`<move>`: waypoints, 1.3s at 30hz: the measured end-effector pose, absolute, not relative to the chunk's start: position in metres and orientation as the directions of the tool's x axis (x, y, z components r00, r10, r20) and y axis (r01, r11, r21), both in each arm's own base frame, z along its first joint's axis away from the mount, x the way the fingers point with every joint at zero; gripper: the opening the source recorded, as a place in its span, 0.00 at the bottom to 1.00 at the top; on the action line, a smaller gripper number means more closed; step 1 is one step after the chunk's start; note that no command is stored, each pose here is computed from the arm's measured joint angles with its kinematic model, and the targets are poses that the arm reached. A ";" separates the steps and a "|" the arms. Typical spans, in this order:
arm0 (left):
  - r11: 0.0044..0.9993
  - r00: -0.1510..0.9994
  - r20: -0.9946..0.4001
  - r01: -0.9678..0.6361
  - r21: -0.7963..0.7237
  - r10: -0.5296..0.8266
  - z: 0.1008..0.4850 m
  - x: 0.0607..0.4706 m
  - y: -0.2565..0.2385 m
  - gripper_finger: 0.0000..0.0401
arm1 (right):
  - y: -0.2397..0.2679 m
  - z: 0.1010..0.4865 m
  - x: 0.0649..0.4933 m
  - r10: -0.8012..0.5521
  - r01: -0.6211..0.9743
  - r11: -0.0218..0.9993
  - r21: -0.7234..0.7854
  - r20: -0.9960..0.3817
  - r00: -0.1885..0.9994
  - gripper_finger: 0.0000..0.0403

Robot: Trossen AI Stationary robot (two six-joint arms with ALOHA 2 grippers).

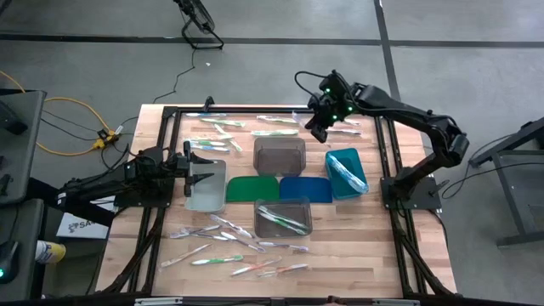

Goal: Pick & Place Toothbrushes
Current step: Put the purple toothbrush into the top black bin

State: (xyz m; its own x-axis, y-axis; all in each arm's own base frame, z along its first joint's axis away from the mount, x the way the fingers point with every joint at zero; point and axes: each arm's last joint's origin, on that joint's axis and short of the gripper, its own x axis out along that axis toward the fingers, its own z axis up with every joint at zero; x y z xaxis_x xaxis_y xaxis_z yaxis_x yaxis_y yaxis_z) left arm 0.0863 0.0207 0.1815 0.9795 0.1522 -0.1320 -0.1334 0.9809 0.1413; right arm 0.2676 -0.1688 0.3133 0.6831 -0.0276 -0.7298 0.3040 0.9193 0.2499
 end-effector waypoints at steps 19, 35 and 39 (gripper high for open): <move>0.981 0.979 -0.132 -0.133 0.142 0.152 0.181 0.086 0.021 0.47 | -0.178 0.281 0.357 0.118 0.391 0.824 0.410 -0.799 0.589 0.01; 0.981 0.979 -0.133 -0.133 0.141 0.152 0.181 0.086 0.021 0.47 | -0.182 0.230 0.388 0.155 0.452 0.771 0.449 -0.820 0.551 0.01; 0.981 0.980 -0.132 -0.133 0.141 0.152 0.181 0.086 0.021 0.47 | -0.177 0.230 0.390 0.162 0.424 0.792 0.439 -0.821 0.547 0.01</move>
